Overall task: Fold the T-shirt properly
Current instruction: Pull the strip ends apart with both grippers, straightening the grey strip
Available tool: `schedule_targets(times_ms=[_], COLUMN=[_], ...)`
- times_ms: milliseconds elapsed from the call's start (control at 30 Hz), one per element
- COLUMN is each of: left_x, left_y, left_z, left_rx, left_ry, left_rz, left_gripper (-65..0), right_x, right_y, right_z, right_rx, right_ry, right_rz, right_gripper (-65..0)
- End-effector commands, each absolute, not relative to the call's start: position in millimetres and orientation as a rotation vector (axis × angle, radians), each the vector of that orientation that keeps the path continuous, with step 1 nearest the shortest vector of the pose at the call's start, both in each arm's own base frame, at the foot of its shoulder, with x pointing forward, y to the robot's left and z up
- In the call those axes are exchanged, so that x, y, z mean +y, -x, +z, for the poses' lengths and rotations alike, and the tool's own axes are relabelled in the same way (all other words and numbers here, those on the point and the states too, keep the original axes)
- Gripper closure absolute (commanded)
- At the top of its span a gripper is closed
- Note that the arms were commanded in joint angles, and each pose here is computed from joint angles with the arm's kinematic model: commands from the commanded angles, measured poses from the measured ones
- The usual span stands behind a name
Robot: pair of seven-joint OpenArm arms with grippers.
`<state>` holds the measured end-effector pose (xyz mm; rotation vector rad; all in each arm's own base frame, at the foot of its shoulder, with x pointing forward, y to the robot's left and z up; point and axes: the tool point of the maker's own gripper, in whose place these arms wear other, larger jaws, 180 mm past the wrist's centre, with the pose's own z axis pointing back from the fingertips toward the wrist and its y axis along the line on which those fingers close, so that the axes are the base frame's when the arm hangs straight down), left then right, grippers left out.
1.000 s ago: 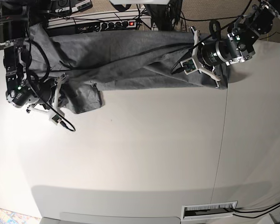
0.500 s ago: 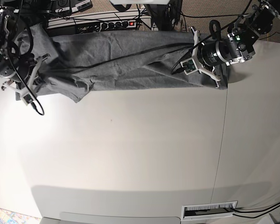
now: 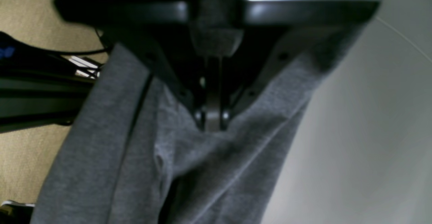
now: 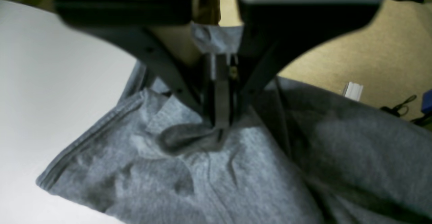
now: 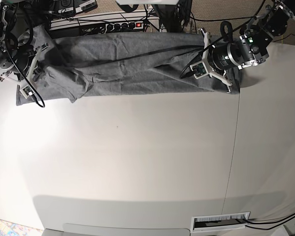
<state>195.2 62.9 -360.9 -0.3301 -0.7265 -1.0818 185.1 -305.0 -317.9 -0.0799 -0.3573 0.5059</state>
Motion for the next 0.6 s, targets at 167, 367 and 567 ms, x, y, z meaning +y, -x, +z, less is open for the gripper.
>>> schedule_targets(times_ms=[167, 367, 567], left_x=[62, 62, 62], left_y=[-201, -201, -201], left_z=[-352, -351, -351], left_rx=[-0.763, -0.764, -0.765], left_ry=[0.332, 0.333, 0.333], left_rz=[-1.083, -1.083, -1.082], left_gripper=[0.0, 0.0, 0.0], right_x=[-320, -331, -314], right_y=[-189, -191, -209], right_z=[-309, -307, -301], right_rx=[-0.346, -0.342, -0.479], right_ry=[0.164, 0.227, 0.17], right_rz=[0.522, 0.524, 0.529], right_gripper=[0.0, -5.4, -25.1])
